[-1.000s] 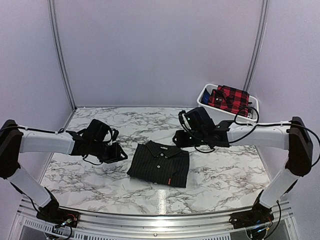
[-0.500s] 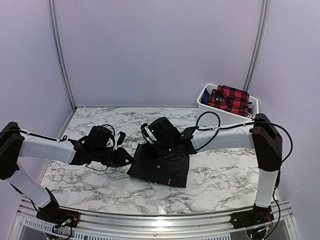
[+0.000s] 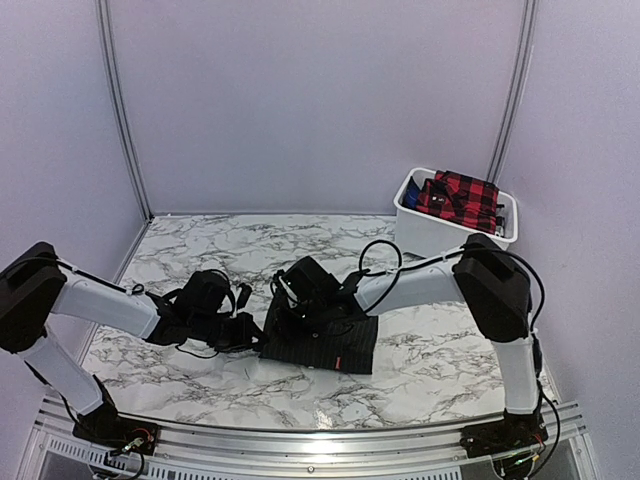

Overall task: Fold and stack the long sleeve shirts
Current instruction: Smooth out the square-folded shirt at the center of the board, then move the square-folded shirt to the corner of the board.

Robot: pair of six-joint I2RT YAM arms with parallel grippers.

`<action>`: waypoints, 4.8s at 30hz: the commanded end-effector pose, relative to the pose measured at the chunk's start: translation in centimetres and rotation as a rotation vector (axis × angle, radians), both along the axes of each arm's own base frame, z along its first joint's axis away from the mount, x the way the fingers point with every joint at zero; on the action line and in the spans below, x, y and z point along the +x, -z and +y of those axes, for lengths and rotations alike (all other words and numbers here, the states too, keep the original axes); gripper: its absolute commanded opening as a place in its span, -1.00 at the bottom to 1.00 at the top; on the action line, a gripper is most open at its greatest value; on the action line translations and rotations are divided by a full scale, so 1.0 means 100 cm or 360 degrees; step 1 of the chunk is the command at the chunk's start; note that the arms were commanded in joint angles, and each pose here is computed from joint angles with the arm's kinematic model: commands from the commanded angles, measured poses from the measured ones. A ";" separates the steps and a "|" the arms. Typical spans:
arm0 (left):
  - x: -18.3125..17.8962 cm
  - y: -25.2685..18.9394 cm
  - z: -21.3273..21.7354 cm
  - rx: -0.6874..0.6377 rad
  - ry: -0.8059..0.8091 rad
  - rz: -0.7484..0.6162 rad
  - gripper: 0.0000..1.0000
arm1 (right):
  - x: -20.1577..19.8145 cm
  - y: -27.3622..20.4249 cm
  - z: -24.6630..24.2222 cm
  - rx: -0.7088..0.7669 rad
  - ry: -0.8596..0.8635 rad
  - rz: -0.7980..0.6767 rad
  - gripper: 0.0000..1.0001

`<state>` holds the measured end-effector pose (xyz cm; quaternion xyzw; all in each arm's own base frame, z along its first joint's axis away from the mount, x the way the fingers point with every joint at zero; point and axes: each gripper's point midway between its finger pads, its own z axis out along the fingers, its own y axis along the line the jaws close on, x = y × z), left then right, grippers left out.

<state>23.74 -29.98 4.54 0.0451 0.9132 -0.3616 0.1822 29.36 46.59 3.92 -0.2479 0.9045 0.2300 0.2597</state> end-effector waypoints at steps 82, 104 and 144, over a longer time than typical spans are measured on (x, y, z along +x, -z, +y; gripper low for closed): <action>0.041 0.039 -0.009 0.0533 -0.0032 0.0168 -0.14 | -0.078 -0.120 -0.218 0.0233 0.0665 -0.0332 0.34; 0.054 0.033 0.019 0.0677 -0.0177 0.0099 -1.00 | -0.057 -0.147 -0.227 0.0286 0.0738 -0.0447 0.35; 0.040 0.021 0.274 0.1277 -0.0560 0.0487 -1.00 | -0.053 -0.127 -0.226 0.0296 0.0662 -0.0399 0.36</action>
